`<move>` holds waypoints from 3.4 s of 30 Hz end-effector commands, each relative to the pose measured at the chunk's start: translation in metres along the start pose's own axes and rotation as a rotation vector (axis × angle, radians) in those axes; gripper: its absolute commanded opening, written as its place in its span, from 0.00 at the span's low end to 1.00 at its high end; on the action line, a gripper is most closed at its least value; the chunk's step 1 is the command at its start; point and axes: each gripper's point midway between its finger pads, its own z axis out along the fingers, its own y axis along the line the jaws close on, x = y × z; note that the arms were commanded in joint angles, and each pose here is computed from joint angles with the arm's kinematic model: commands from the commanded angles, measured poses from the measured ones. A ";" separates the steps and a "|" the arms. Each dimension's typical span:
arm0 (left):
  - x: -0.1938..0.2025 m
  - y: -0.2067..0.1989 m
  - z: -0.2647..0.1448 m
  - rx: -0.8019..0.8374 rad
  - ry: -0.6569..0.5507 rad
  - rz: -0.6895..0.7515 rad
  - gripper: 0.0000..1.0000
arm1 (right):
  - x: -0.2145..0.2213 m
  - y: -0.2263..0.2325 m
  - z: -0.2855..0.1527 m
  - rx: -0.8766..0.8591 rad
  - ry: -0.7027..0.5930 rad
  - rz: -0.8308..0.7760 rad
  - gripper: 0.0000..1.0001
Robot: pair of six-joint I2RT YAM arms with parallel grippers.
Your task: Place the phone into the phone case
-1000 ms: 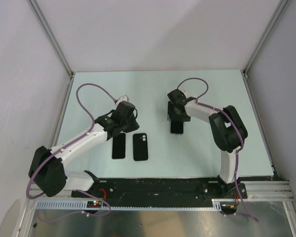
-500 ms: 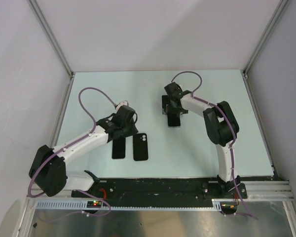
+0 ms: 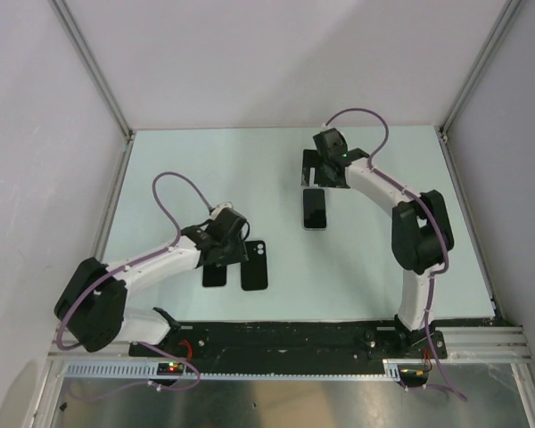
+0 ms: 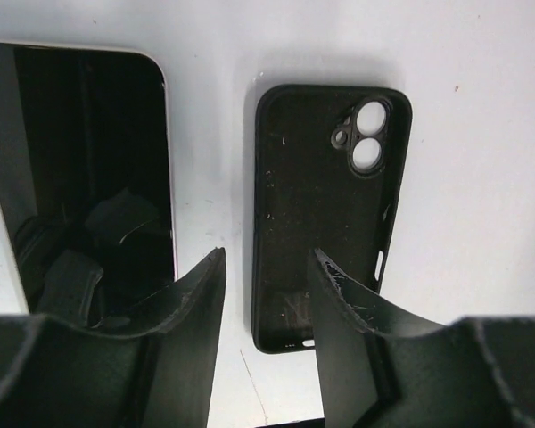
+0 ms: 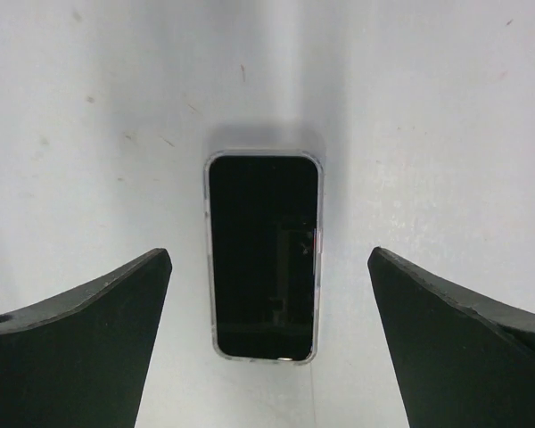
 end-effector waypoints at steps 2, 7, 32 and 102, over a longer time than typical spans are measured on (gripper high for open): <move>0.011 -0.001 0.012 -0.022 0.008 0.020 0.44 | -0.035 0.013 -0.055 -0.088 -0.107 0.065 0.99; 0.019 0.001 0.022 -0.058 0.023 0.023 0.35 | -0.024 0.011 -0.081 -0.130 -0.117 0.098 0.99; 0.028 -0.133 0.015 0.089 -0.003 -0.348 0.13 | 0.075 -0.015 -0.151 -0.174 -0.105 0.095 1.00; 0.040 0.026 -0.010 -0.043 -0.087 -0.426 0.08 | 0.131 0.114 -0.119 -0.309 0.019 -0.090 0.98</move>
